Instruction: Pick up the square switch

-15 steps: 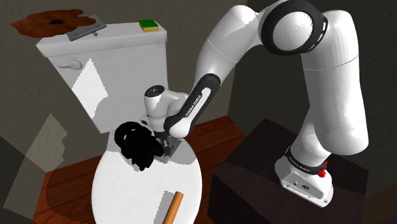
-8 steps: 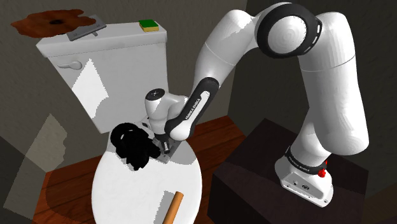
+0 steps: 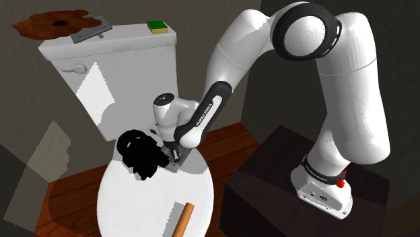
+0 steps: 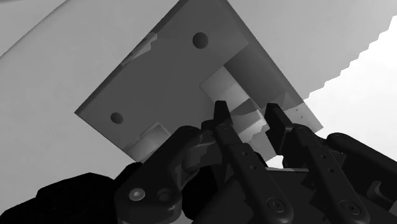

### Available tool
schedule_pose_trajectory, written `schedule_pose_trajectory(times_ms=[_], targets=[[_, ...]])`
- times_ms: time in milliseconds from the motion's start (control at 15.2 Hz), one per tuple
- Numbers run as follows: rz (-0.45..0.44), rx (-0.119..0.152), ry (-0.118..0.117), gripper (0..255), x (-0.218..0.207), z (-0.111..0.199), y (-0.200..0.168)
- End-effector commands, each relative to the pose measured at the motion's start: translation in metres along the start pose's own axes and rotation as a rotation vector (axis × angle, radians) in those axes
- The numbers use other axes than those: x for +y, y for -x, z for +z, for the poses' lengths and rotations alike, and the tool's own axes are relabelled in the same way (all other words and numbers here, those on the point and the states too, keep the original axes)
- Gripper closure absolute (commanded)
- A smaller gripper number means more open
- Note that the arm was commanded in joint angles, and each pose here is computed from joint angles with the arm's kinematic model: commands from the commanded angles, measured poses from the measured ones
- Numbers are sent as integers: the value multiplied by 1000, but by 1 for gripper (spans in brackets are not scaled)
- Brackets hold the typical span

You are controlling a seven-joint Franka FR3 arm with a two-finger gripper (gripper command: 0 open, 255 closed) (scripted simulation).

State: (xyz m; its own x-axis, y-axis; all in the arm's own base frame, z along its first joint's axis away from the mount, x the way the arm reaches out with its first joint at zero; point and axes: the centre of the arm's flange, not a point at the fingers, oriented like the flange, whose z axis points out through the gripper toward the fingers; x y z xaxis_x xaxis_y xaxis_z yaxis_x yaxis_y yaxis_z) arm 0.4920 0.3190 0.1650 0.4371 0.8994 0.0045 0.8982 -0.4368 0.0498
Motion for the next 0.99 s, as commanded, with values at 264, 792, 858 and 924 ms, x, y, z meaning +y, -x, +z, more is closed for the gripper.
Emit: schedule_pose_trajectory(times_ms=[264, 792, 858, 924], targets=[[0, 1, 0, 255, 2, -29, 0], [0, 1, 0, 255, 4, -71, -1], [0, 1, 0, 255, 4, -77, -1], [0, 1, 0, 255, 4, -77, -1]])
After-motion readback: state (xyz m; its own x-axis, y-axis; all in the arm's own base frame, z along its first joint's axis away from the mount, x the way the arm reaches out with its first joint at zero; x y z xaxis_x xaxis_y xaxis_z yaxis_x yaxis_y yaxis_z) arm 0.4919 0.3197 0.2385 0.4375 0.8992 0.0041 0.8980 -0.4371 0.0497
